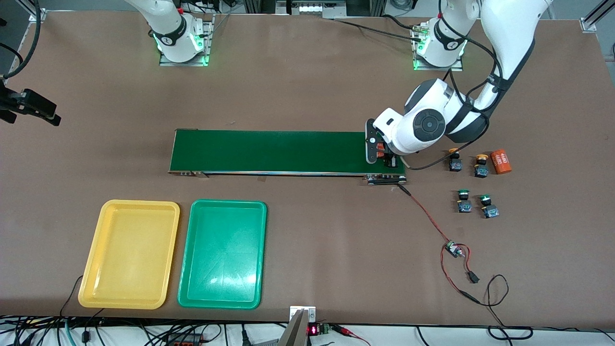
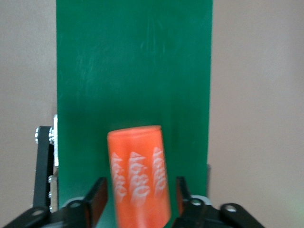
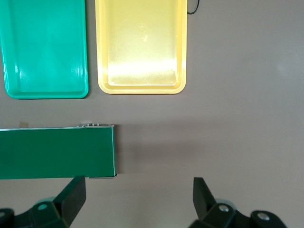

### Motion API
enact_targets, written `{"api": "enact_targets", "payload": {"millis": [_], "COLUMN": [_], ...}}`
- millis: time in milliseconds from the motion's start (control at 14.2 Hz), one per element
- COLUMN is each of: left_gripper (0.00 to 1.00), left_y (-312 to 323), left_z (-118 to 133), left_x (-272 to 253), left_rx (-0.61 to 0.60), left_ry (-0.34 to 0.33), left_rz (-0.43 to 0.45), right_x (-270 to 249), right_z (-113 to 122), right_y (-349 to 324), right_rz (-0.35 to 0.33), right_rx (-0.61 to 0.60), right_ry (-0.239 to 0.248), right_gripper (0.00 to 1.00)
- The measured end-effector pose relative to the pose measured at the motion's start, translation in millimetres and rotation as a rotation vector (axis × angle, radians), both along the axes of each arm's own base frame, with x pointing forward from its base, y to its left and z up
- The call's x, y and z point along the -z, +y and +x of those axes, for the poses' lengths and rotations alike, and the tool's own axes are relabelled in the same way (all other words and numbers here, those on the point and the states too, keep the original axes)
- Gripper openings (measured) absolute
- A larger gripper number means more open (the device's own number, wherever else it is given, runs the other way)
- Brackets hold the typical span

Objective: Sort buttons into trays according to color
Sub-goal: 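Move the left gripper back over the green-cap buttons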

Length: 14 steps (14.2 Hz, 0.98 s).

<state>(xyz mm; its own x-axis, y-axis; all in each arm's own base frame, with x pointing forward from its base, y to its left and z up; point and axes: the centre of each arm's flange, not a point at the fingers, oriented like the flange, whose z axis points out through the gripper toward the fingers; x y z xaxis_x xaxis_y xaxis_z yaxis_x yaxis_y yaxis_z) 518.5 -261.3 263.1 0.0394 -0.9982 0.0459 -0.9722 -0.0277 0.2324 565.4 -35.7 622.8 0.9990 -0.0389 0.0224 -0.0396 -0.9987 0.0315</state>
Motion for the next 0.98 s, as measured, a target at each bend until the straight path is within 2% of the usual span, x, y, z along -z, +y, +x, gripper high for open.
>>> {"api": "enact_targets", "payload": {"millis": [211, 422, 633, 984], "left_gripper": [1.0, 1.0, 1.0, 1.0], "left_y": [2.7, 20.3, 67.4, 185.2], "left_z": [9.7, 37.1, 69.2, 101.6], "left_x": [-9.9, -53.7, -99.8, -107.3], "left_rx": [0.001, -0.046, -0.256, -0.708], "left_ry": [-0.023, 0.001, 0.013, 0.0], "left_rz": [0.005, 0.056, 0.128, 0.224], "right_x": [0.0, 0.0, 0.0, -0.1], "right_z": [0.0, 0.0, 0.1, 0.1], "right_y": [0.0, 0.0, 0.1, 0.4], "right_rz": [0.0, 0.0, 0.0, 0.0], "right_rx": [0.0, 0.0, 0.0, -0.001], "right_ry": [0.0, 0.0, 0.0, -0.001], "right_gripper": [1.0, 1.0, 1.0, 1.0]}}
